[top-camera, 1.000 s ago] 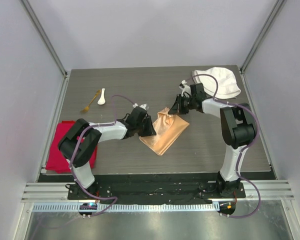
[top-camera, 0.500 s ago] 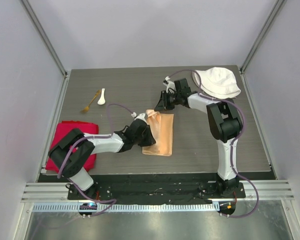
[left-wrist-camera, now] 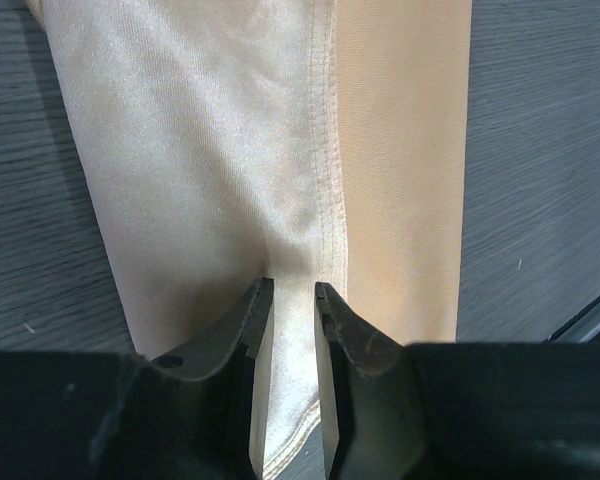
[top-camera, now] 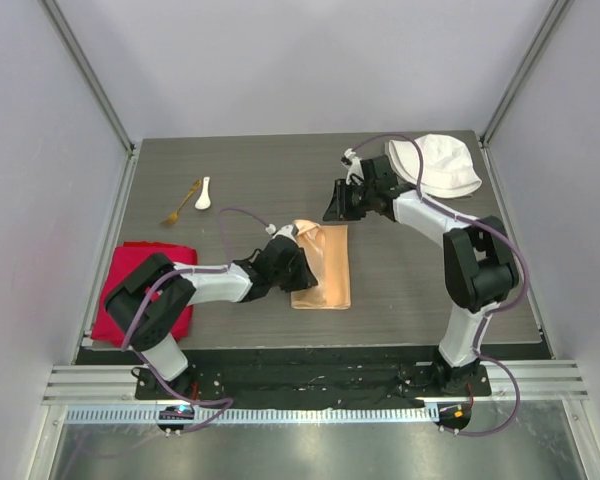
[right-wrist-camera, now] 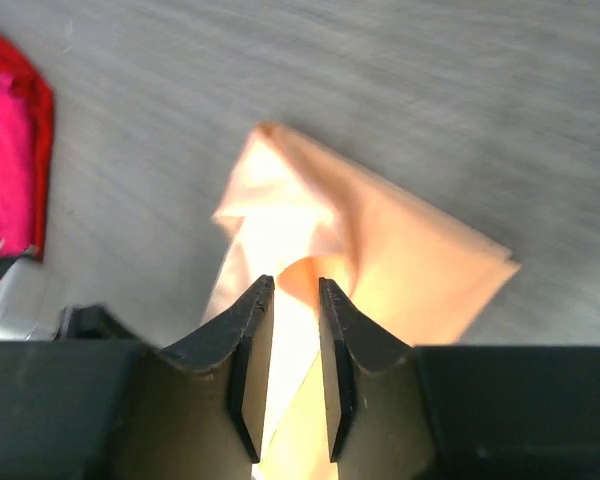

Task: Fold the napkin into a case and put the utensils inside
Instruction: Fold the lower triangle-folded napkin at the center of the board.

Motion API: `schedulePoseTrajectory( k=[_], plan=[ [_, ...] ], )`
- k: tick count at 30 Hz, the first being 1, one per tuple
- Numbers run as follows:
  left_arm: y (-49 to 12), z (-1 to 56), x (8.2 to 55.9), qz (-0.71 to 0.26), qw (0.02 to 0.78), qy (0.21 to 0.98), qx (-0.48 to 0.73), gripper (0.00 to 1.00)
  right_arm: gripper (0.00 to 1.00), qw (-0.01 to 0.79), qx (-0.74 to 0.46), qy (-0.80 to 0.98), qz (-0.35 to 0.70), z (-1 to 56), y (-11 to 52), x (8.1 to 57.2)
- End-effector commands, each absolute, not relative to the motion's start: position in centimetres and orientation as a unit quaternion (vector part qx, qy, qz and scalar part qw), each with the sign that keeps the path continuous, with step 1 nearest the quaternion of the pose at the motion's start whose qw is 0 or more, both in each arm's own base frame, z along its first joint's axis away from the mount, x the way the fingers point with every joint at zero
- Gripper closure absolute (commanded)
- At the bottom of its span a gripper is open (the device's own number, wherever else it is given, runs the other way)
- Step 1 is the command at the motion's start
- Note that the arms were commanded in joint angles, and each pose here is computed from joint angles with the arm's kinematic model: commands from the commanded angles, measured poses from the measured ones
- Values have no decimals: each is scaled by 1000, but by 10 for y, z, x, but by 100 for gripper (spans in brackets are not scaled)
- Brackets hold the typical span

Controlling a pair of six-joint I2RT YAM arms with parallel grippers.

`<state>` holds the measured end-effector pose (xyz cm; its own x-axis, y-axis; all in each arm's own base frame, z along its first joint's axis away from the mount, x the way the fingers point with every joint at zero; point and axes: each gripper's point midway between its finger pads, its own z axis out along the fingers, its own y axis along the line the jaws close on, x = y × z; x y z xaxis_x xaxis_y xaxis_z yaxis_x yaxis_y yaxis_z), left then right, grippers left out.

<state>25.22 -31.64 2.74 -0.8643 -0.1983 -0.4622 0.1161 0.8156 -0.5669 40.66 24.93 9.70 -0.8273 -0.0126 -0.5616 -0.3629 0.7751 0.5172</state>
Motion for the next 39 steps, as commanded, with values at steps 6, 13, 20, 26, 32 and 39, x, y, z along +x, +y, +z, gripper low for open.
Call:
schedulePoseTrajectory(
  k=[6,13,20,26,32,39],
  plan=[
    [-303,120,282,-289,334,897,-10,40,92,267,-113,864,412,108,284,358],
    [-243,146,330,-186,354,914,-71,50,99,243,-125,856,440,94,302,353],
    [-234,135,352,-162,352,917,-96,59,99,237,-110,871,415,70,305,359],
    [-245,118,367,-157,349,920,-83,59,99,263,-89,883,379,56,299,382],
    [-249,103,376,-151,353,920,-77,59,99,274,-63,891,357,43,287,404],
    [-254,100,387,-146,358,920,-61,59,99,281,-37,892,353,38,271,422]
  ],
)
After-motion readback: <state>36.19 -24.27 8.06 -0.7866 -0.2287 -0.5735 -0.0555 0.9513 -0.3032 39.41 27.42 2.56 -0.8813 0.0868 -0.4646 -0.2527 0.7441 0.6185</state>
